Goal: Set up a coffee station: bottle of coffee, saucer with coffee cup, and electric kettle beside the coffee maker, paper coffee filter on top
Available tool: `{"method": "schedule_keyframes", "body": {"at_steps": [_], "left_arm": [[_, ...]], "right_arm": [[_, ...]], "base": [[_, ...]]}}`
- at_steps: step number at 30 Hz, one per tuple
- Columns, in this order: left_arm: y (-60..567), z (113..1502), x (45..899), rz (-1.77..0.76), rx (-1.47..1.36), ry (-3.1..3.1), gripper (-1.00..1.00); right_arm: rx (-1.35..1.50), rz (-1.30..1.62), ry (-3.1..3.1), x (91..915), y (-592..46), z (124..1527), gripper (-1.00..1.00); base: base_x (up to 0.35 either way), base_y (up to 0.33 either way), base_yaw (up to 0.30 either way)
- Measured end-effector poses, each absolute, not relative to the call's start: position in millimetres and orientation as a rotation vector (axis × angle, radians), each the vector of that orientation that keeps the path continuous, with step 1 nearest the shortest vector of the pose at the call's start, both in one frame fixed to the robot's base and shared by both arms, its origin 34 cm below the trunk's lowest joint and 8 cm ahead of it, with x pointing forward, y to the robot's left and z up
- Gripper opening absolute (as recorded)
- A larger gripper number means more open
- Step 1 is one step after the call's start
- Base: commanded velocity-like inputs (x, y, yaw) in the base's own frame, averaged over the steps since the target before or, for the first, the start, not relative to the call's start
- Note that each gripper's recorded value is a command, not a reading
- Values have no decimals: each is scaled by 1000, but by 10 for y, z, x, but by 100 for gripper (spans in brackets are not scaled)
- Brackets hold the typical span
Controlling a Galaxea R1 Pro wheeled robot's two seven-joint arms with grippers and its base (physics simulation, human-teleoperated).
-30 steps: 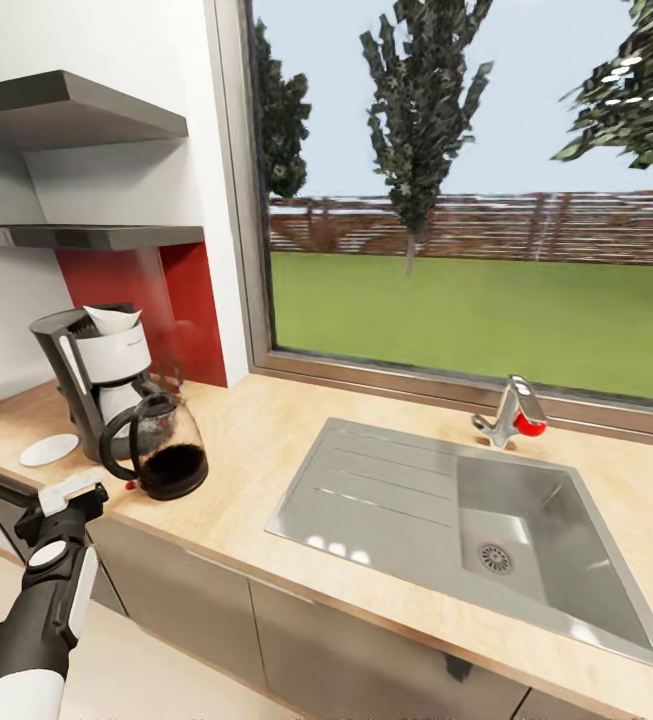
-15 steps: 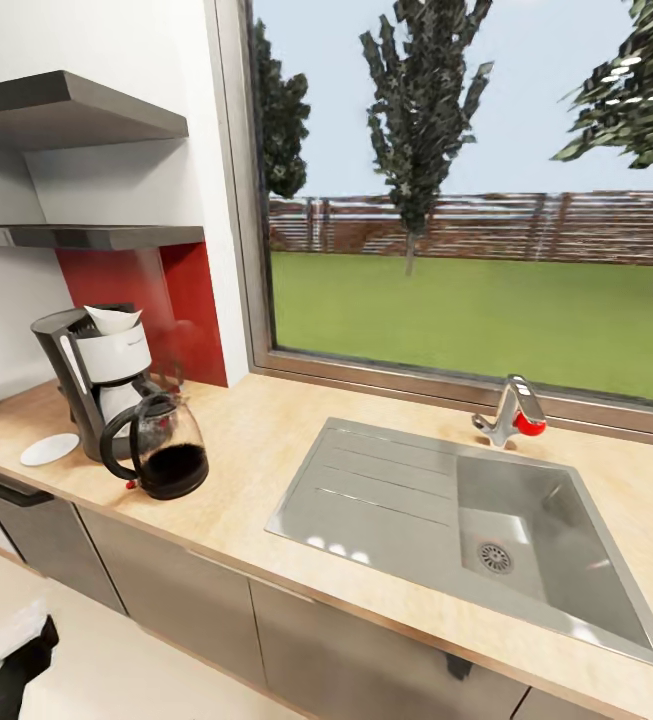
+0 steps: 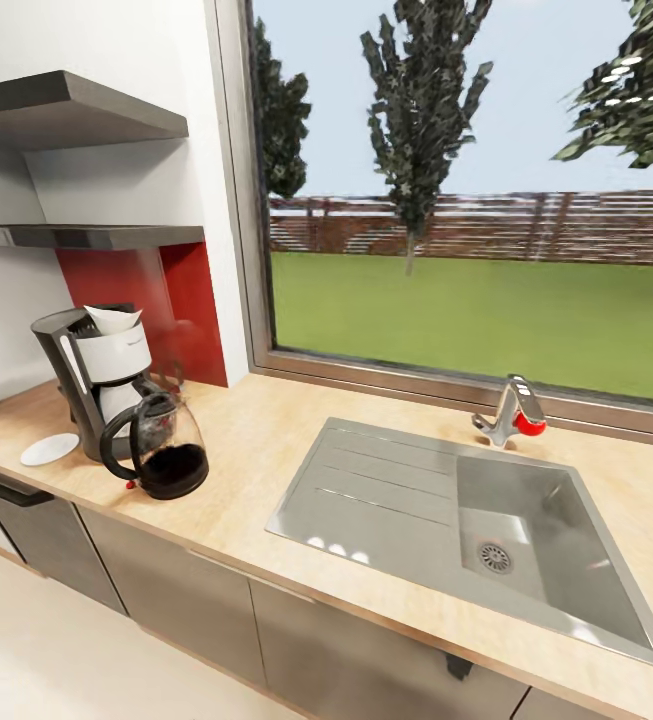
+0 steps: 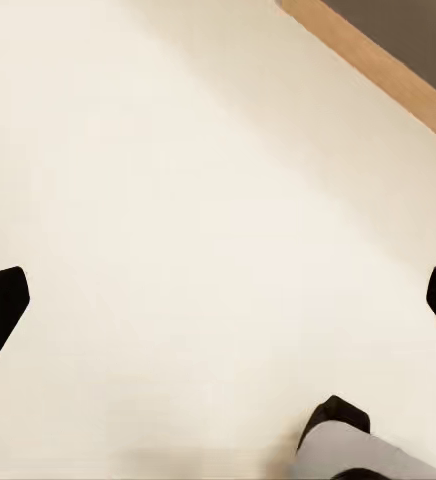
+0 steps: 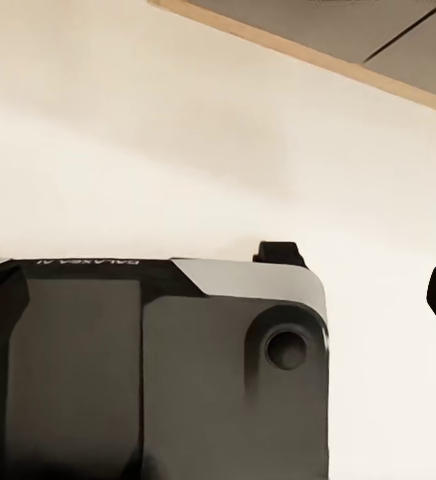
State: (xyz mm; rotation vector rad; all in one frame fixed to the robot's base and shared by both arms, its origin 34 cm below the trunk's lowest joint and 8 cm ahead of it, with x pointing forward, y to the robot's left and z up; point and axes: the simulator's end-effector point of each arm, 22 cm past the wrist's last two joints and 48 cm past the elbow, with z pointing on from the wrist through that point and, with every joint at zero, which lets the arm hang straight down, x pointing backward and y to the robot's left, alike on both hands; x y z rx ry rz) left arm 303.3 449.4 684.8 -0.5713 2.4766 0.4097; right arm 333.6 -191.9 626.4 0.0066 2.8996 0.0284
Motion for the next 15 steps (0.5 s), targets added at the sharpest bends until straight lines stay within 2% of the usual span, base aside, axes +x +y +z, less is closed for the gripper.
{"method": "schedule_keyframes", "body": {"at_steps": [6, 15], "left_arm": [[3881, 6358, 2254, 320, -343, 2757, 100], [3577, 6219, 1914, 258, -219, 2867, 100]], "right_arm": [[3, 27, 2897, 3337, -1929, 6264, 100], [14, 30, 2896, 3346, -1916, 6267, 100]], "base": [[0, 0, 0], [0, 0, 0]]}}
